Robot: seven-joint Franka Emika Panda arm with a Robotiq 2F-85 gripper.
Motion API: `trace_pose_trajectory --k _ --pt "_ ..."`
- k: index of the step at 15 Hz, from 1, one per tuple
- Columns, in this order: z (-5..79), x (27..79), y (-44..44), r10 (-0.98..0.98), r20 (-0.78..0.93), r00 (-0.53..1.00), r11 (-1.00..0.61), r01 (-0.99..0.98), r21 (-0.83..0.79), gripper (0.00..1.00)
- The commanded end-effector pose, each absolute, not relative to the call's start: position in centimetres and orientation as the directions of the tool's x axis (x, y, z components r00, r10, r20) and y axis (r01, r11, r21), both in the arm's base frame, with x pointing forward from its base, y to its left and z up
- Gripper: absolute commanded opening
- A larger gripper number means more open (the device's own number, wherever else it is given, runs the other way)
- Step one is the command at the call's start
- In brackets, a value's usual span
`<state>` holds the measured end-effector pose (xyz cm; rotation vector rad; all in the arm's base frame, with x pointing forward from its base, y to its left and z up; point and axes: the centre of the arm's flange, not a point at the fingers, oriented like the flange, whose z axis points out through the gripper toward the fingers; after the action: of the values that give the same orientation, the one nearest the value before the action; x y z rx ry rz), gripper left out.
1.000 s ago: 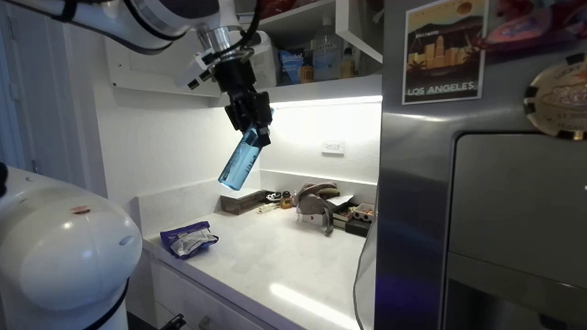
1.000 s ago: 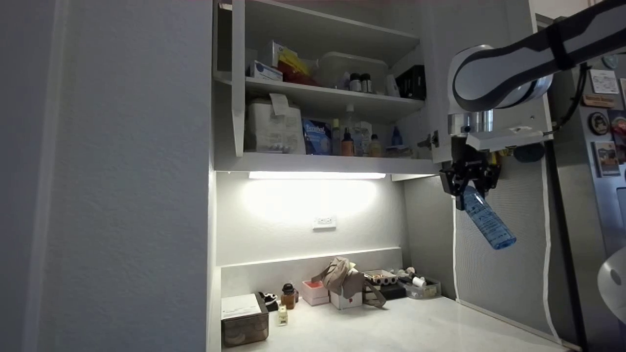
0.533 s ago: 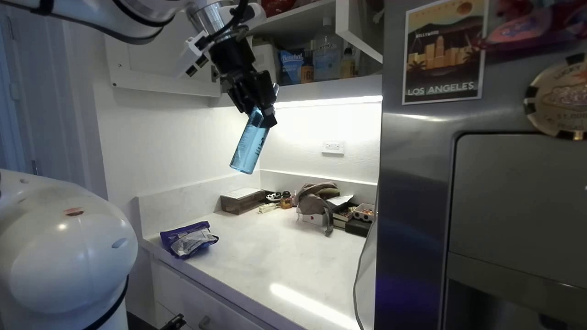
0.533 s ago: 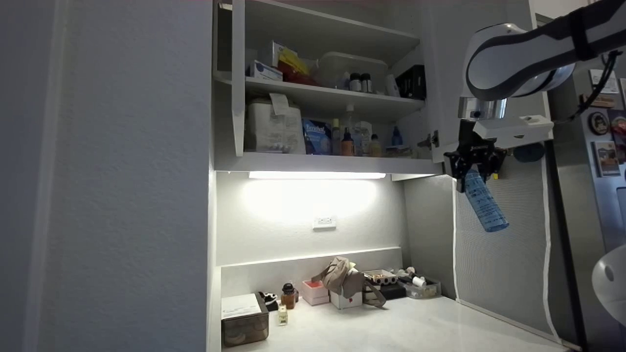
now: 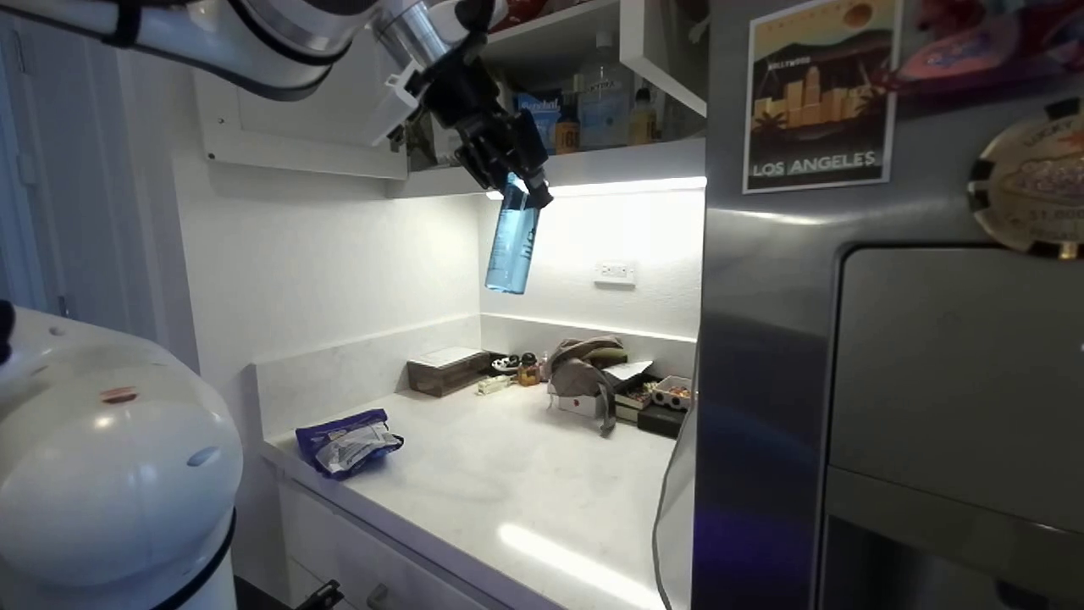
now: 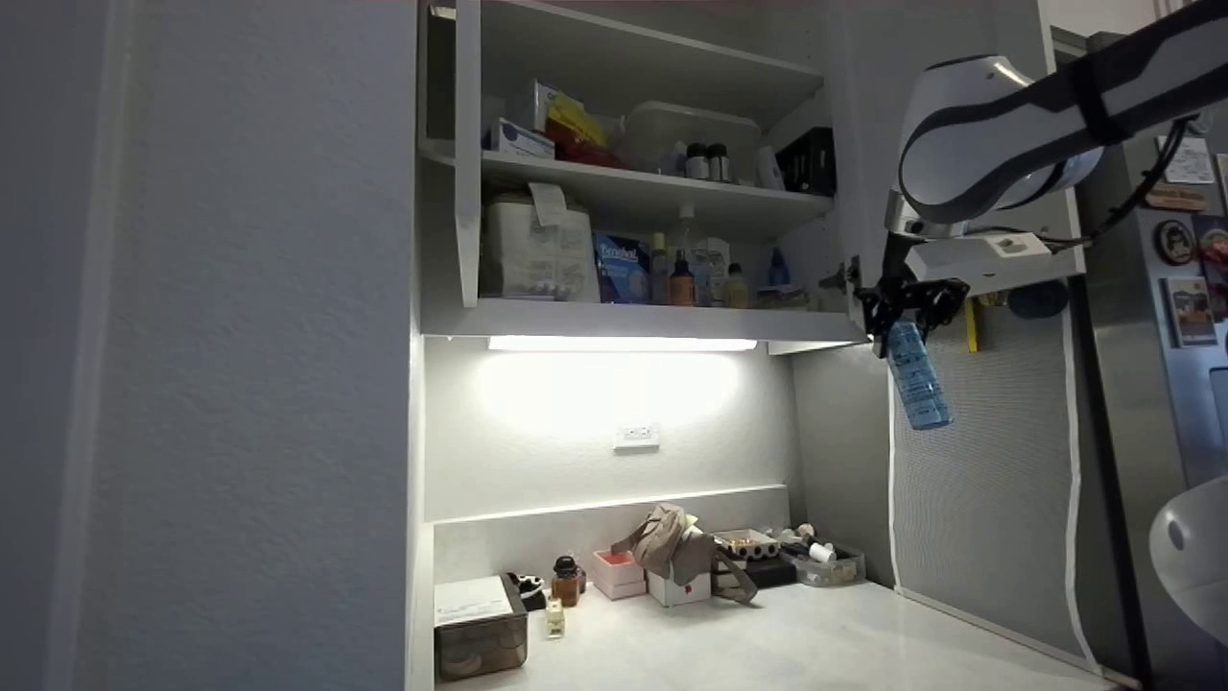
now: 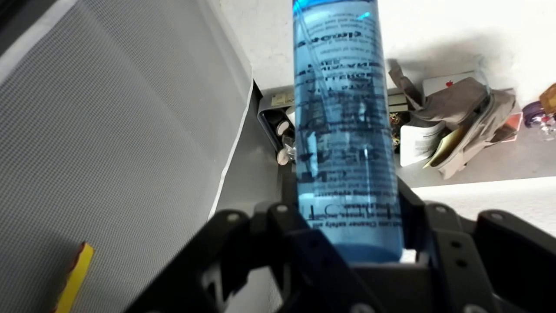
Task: Put the spray bottle inside the cabinet
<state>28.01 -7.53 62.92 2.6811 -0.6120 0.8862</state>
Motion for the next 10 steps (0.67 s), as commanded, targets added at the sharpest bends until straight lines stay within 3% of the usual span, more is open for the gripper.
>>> trace_pose_trajectory --k 1,7,8,10 --pt "64.0 31.9 -8.2 -0.302 0.654 0.694 -0.862 -0.491 0.123 0.26" --pt "65.2 35.6 -8.7 -0.294 0.653 0.698 -0.867 -0.482 0.126 0.26" --pt "63.3 33.7 -8.6 -0.284 0.637 0.716 -0.881 -0.457 0.121 0.51" --pt "63.7 34.6 -8.8 -0.282 0.635 0.719 -0.882 -0.454 0.122 0.51"
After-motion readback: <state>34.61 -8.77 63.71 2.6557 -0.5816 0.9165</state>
